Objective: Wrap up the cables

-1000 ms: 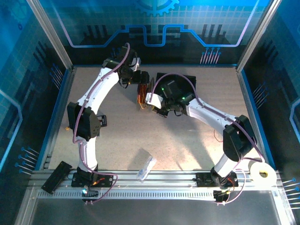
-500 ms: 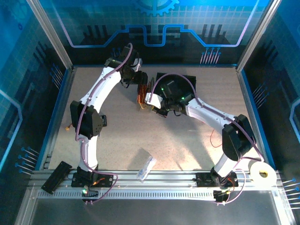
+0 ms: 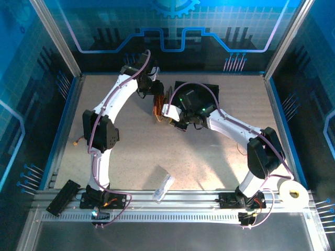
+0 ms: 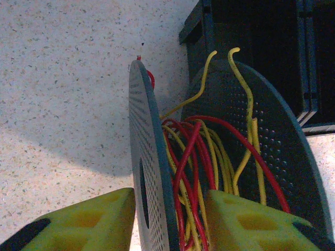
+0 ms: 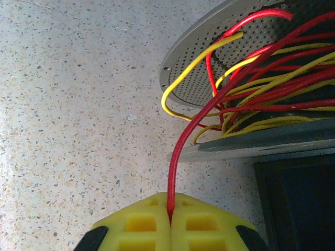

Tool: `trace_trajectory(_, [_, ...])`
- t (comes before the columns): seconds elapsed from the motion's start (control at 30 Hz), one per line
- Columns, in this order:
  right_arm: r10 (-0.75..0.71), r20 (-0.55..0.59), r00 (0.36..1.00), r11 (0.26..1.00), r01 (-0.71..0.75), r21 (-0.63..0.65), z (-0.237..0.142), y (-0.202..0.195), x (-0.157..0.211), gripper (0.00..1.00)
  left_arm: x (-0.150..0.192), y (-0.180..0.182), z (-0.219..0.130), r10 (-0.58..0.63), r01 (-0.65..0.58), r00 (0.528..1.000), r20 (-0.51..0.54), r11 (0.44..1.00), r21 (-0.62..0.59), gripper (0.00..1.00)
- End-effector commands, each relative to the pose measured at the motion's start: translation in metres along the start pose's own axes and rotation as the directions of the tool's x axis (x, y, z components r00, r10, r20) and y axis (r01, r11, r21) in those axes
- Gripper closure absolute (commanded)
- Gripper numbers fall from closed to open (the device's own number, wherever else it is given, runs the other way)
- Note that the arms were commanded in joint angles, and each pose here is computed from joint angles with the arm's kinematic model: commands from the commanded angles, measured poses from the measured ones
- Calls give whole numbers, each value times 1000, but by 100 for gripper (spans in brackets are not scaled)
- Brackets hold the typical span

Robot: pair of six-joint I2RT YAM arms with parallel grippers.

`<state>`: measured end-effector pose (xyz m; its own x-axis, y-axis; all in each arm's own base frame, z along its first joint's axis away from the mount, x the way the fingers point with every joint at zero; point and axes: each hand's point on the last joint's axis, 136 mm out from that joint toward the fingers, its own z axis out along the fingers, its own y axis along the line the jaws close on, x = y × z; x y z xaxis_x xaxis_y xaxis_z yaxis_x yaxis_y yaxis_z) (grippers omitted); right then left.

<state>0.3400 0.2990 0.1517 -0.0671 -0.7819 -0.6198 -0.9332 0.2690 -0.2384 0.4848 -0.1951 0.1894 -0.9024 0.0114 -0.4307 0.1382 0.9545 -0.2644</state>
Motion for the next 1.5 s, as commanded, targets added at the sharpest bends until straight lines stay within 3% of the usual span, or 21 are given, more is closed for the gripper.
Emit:
trace_trajectory(0.0, [2, 16, 1000, 1000, -2, -7, -2, -5, -6, 100, -1, -2, -4, 16, -16, 1000, -3, 1000, -10, 61])
trace_trajectory(0.63, [8, 39, 999, 1000, -8, -10, -1, -4, -11, 100, 3, 2, 6, 13, -14, 1000, -26, 1000, -24, 79])
trace_trajectory(0.77, [11, 43, 999, 1000, -11, -11, -1, -4, -10, 100, 5, 4, 9, 12, -13, 999, -34, 1000, -27, 86])
trace_trajectory(0.9, [20, 48, 999, 1000, -19, -14, 0, -2, -10, 100, 6, 6, 12, 11, -12, 999, -40, 999, -37, 100])
trace_trajectory(1.2, [52, 102, 993, 998, -48, -44, -7, 8, -23, 100, -4, 7, -14, -12, 15, 999, 49, 998, -61, 100])
trace_trajectory(1.23, [58, 112, 992, 997, -53, -49, -9, 11, -25, 96, -7, 9, -21, -21, 26, 997, 76, 998, -66, 100])
trace_trajectory(1.3, [73, 131, 989, 996, -67, -50, -13, 15, -28, 79, -10, 10, -35, -30, 39, 992, 121, 997, -70, 100])
trace_trajectory(1.47, [125, 198, 972, 991, -115, -63, -31, 23, -38, 66, -13, 14, -65, -70, 80, 973, 218, 996, -36, 100])
